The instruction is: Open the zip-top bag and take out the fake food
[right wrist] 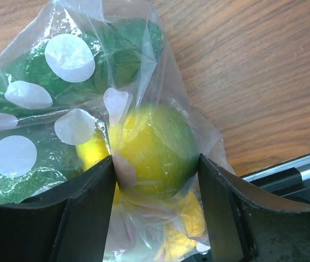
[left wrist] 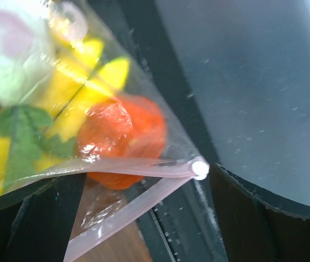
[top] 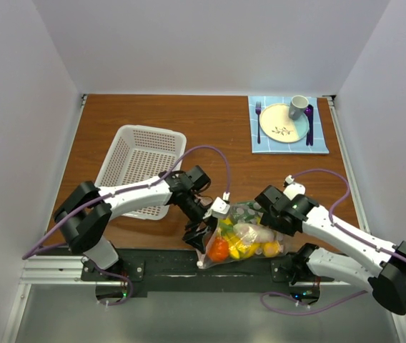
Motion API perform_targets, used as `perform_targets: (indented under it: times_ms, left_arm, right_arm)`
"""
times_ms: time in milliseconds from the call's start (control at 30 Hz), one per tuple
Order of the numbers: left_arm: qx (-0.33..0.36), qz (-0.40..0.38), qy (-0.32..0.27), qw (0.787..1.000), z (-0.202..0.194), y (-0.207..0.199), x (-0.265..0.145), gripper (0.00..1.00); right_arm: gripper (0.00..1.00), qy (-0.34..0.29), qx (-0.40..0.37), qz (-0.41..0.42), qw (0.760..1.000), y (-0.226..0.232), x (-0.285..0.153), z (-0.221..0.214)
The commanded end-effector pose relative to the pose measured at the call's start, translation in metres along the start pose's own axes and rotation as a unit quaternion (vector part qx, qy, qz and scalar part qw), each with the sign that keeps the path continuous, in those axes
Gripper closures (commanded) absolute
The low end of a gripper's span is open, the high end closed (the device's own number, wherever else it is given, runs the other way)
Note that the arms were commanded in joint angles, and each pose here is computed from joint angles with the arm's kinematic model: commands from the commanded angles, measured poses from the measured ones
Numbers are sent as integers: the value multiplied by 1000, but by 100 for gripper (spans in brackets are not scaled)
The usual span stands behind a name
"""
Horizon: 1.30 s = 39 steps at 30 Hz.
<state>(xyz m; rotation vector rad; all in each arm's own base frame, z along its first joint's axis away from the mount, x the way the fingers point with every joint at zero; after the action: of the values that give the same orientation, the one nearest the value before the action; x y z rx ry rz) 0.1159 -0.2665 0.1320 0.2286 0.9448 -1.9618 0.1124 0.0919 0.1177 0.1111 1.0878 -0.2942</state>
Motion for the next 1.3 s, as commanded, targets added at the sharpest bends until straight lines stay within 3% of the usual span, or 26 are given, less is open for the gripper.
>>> perform_targets:
  times_ms: [0, 333, 467, 633, 667, 800, 933, 1200, 1267]
  left_arm:
    - [8, -83, -34, 996, 13, -23, 0, 0]
    - [34, 36, 13, 999, -16, 14, 30, 0]
    - [31, 45, 5, 999, -11, 25, 33, 0]
    - [1, 48, -33, 998, 17, 39, 14, 0]
    - [3, 55, -51, 997, 31, 45, 2, 0]
    - [-19, 107, -97, 989, 45, 70, -54, 0]
    - [-18, 139, -111, 984, 42, 70, -79, 0]
    - [-26, 160, -102, 982, 17, 52, -76, 0]
    - [-21, 166, -103, 980, 17, 50, -77, 0]
  right_arm:
    - [38, -2, 20, -4, 1000, 5, 6, -4]
    - [39, -11, 22, -4, 1000, 5, 2, -5]
    - [43, -8, 24, -8, 1000, 0, 2, -9]
    - [71, -51, 23, 15, 998, 9, -19, 13]
    - [84, -61, 19, 13, 998, 9, -26, 20]
    - [100, -116, 12, 21, 993, 21, -55, 55]
    - [98, -141, -12, 27, 990, 38, -73, 80]
    - [100, -120, -41, 16, 992, 55, -62, 80]
    - [64, -104, -44, -14, 994, 44, -56, 71]
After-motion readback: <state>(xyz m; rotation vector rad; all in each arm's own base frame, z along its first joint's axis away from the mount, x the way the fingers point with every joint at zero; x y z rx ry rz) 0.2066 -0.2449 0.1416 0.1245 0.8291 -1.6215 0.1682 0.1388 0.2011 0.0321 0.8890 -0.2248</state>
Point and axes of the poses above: each gripper's point midway between its finger pads, its own x axis out along the fingers, its own y axis along the line the jaws close on, z = x × y, the point moved 7 cm from there along -x, back along the fingers, and after that the axes turned 8 degrees about -x, right-handed, at the moved point
